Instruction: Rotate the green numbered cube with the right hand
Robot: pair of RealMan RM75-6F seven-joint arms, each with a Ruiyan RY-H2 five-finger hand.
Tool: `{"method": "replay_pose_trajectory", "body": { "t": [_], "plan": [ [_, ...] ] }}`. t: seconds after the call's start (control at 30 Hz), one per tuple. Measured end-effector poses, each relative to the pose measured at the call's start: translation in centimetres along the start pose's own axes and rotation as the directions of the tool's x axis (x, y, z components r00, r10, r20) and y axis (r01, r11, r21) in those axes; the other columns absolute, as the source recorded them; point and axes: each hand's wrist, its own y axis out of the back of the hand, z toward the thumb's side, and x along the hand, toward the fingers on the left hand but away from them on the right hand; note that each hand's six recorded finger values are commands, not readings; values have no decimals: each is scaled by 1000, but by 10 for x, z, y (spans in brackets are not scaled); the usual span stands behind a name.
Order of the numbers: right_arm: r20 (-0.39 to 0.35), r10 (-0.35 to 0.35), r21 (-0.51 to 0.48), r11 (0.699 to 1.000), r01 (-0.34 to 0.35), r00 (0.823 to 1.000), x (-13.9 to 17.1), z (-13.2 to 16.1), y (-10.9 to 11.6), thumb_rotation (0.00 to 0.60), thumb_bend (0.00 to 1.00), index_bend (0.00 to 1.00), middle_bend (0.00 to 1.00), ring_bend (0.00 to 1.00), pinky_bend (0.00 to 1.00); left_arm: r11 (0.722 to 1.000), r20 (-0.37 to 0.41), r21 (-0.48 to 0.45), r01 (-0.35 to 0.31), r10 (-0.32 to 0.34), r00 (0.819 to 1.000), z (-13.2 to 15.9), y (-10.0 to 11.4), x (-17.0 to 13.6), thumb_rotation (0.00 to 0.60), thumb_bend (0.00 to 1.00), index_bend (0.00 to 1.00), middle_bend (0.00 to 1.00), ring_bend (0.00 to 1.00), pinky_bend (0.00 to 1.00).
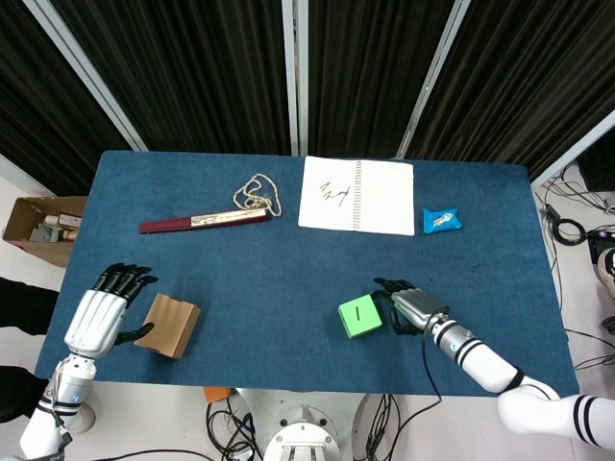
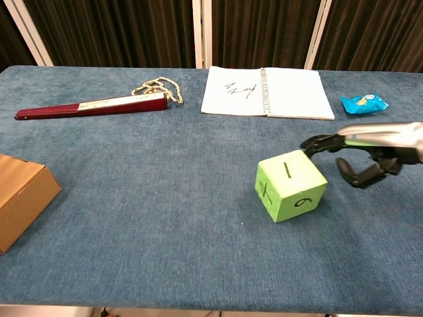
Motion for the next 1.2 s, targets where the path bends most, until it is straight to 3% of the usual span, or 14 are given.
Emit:
{"method": "replay_pose_trajectory", "body": {
  "t": [0.37, 0.9, 1.03, 1.2],
  "plan": [
    [-104, 39, 36, 999, -35, 994, -29, 40, 7, 600, 903, 229, 0, 0, 0, 1000, -15, 13, 3, -2, 1000, -1, 2, -3, 600, 0, 269, 208, 170, 161],
    [-183, 117, 100, 990, -99, 976, -60, 87, 0, 600, 928, 244, 0, 0, 0, 1000, -24, 20, 6, -5, 1000, -3, 2, -3, 600, 0, 269, 208, 169, 161],
    [-185, 104, 114, 990, -84, 977, -61, 90, 3, 600, 928, 245, 0, 0, 0, 1000, -24, 22, 5, -5, 1000, -4, 2, -2, 600, 0, 269, 208, 170, 161],
    [-197, 35, 186, 983, 2, 980, -60, 94, 15, 600, 930, 245, 0, 0, 0, 1000, -18, 26, 5, -4, 1000, -4, 3, -1, 600, 0, 269, 208, 170, 162]
  ]
}}
